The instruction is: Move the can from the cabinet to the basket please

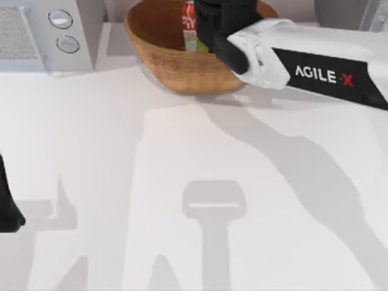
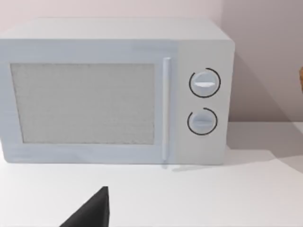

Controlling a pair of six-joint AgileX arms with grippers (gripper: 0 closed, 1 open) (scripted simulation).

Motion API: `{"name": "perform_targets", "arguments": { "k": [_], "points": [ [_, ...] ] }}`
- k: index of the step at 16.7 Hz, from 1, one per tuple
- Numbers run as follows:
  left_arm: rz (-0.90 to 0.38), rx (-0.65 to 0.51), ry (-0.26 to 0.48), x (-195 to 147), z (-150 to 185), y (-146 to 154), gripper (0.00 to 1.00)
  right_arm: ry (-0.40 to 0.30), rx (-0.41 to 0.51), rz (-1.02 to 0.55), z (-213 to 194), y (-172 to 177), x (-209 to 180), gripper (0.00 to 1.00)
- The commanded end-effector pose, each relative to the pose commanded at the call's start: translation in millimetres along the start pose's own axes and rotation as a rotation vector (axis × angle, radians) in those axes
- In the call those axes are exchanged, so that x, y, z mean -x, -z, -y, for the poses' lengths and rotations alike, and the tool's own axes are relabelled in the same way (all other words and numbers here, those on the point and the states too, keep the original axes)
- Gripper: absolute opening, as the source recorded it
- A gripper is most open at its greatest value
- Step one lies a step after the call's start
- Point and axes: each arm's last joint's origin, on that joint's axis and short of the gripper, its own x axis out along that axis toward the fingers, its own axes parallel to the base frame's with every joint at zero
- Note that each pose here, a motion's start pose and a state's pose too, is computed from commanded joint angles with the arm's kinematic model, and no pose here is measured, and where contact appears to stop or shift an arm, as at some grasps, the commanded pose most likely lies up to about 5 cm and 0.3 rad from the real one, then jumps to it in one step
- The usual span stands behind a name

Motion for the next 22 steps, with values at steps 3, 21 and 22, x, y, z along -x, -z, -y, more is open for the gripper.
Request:
{"name": "perform_targets", "arguments": {
  "k": [3,21,22],
  "points": [
    [0.000,0.000,0.000,0.0,0.0,0.0,1.00,-0.001,0.015,-0.016,34.8,-28.3,23.9,1.00],
    [0.000,0.000,0.000,0.0,0.0,0.0,1.00,0.005,-0.012,0.061,291.7,36.4,331.2,1.00],
    [0.000,0.000,0.000,0.0,0.0,0.0,1.00,0.005,-0.011,0.050,293.9,50.9,333.5,1.00]
  ]
}}
